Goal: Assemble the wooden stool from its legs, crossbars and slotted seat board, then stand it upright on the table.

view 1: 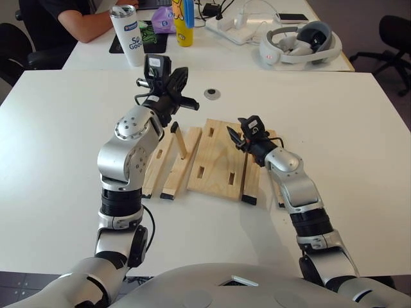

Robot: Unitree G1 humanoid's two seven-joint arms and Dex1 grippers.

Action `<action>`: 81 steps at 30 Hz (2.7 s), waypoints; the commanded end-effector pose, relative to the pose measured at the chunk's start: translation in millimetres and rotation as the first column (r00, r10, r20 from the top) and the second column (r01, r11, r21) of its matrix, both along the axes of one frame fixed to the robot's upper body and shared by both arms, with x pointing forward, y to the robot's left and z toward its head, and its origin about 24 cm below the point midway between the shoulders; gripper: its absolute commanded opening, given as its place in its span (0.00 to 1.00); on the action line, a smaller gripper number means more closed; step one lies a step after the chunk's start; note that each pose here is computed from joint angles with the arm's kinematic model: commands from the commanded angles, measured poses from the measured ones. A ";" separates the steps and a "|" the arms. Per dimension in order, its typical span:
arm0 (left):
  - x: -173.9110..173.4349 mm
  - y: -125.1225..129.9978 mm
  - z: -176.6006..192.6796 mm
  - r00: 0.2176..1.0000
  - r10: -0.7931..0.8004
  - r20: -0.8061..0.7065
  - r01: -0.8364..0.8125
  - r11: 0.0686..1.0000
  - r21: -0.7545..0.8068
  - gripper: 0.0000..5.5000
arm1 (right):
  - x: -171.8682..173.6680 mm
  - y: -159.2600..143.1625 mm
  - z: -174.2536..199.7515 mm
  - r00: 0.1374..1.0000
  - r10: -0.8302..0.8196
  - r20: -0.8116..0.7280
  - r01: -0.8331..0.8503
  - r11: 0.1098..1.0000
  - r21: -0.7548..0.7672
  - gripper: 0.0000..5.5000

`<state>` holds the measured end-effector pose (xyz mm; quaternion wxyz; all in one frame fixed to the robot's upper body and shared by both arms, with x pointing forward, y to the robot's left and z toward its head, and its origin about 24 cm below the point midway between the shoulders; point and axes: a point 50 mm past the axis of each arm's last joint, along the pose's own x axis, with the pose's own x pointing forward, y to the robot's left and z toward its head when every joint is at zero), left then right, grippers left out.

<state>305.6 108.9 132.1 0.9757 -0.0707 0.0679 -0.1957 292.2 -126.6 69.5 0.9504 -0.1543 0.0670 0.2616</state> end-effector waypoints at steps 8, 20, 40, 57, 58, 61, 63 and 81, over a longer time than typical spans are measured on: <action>-3.8 -8.5 -9.4 0.999 -0.014 -0.033 0.016 0.999 0.043 0.00 | 3.9 7.9 5.1 0.999 0.035 0.013 -0.035 0.999 -0.004 0.38; -13.5 -7.7 97.3 0.902 0.035 0.431 -0.051 0.998 0.026 0.00 | 4.3 5.3 4.6 0.999 0.028 0.016 -0.028 1.000 -0.008 0.38; -5.8 -3.3 27.2 0.989 0.051 0.139 -0.055 0.998 0.030 0.00 | 3.5 14.8 7.9 0.998 0.062 0.015 -0.062 0.998 0.003 0.38; -76.8 76.4 15.4 0.972 -0.057 -0.228 0.112 0.965 0.239 0.34 | -15.7 -26.2 5.5 0.979 -0.202 0.035 0.200 0.979 0.046 0.38; -80.0 76.3 13.4 0.964 -0.068 -0.257 0.132 0.962 0.239 0.37 | -15.6 -29.6 7.2 0.973 -0.228 0.041 0.226 0.973 0.053 0.38; -85.4 74.8 9.5 0.939 -0.101 -0.327 0.189 0.950 0.250 0.44 | -13.0 -39.9 15.9 0.948 -0.306 0.086 0.301 0.951 0.072 0.38; -87.4 70.4 8.0 0.923 -0.136 -0.359 0.234 0.940 0.247 0.50 | -11.9 -48.9 22.2 0.921 -0.372 0.119 0.363 0.927 0.090 0.38; -107.1 30.0 -48.5 0.874 -0.063 -0.483 0.180 0.963 0.199 0.58 | 4.1 -47.2 40.0 0.919 -0.363 0.155 0.346 0.930 0.126 0.38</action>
